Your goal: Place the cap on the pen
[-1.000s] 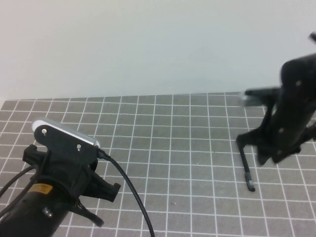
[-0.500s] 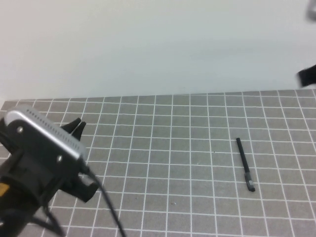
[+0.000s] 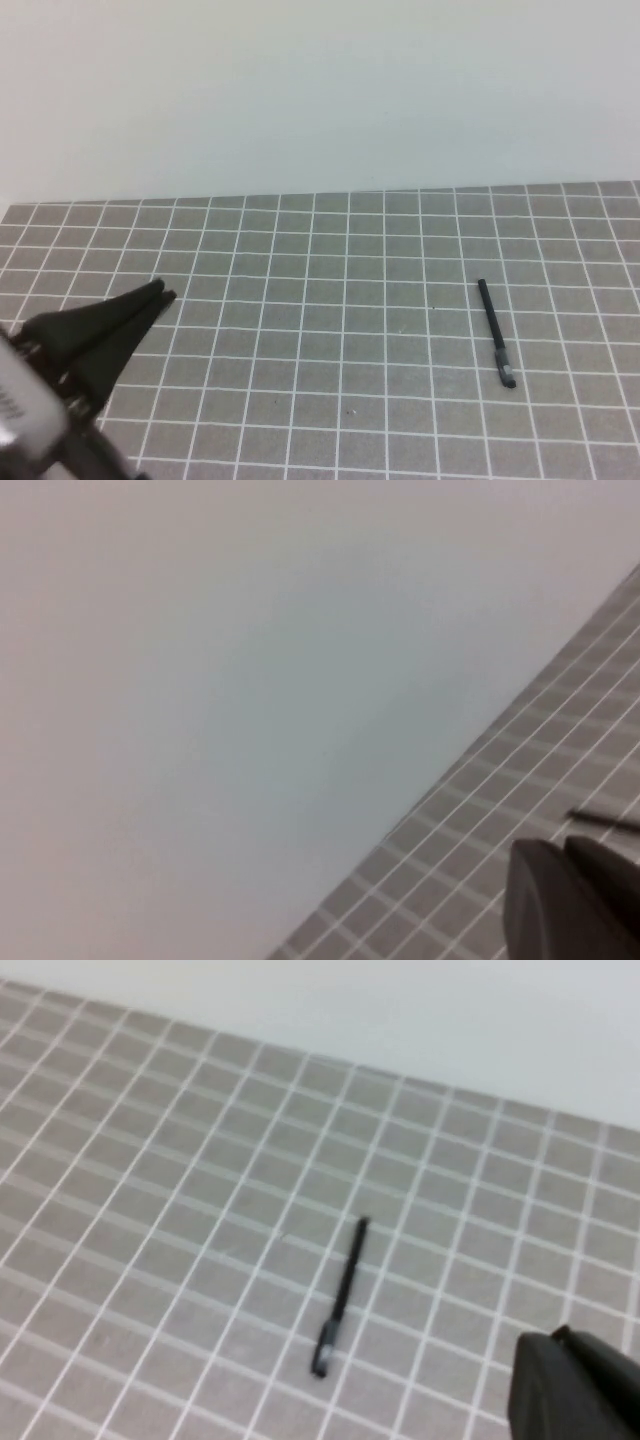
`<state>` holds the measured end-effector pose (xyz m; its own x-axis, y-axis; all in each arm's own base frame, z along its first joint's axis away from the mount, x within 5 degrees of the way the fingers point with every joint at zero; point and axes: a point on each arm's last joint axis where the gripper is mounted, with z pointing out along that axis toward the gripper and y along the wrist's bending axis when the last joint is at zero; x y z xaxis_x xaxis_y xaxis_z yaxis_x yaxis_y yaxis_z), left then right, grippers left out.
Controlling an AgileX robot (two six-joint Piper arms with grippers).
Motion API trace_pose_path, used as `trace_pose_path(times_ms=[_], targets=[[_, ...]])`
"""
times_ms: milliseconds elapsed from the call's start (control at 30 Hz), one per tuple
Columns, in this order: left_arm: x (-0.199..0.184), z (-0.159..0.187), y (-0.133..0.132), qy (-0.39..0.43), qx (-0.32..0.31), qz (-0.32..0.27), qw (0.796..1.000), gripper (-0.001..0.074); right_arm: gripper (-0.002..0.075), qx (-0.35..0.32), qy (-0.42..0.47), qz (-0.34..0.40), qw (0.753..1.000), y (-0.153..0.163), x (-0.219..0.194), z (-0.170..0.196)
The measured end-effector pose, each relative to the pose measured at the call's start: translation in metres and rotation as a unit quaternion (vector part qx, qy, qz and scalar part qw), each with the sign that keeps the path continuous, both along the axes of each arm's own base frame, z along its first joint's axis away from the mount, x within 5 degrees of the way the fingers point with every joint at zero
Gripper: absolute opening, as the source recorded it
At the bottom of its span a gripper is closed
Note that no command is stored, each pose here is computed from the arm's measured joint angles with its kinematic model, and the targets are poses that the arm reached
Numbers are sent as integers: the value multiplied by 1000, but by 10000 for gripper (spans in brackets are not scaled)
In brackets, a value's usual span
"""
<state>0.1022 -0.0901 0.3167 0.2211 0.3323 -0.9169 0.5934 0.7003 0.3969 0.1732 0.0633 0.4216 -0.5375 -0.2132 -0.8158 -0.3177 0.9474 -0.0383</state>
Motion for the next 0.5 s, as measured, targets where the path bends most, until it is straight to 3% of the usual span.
trace_pose_path(times_ms=[133, 500], targets=[[-12, 7, 8, 31, -75, -16, 997, -1, 0, 11, -15, 25, 1000, -6, -25, -22], [-18, 10, 12, 24, -88, -25, 996, -1, 0, 21, -57, 40, 997, -28, -86, -87]])
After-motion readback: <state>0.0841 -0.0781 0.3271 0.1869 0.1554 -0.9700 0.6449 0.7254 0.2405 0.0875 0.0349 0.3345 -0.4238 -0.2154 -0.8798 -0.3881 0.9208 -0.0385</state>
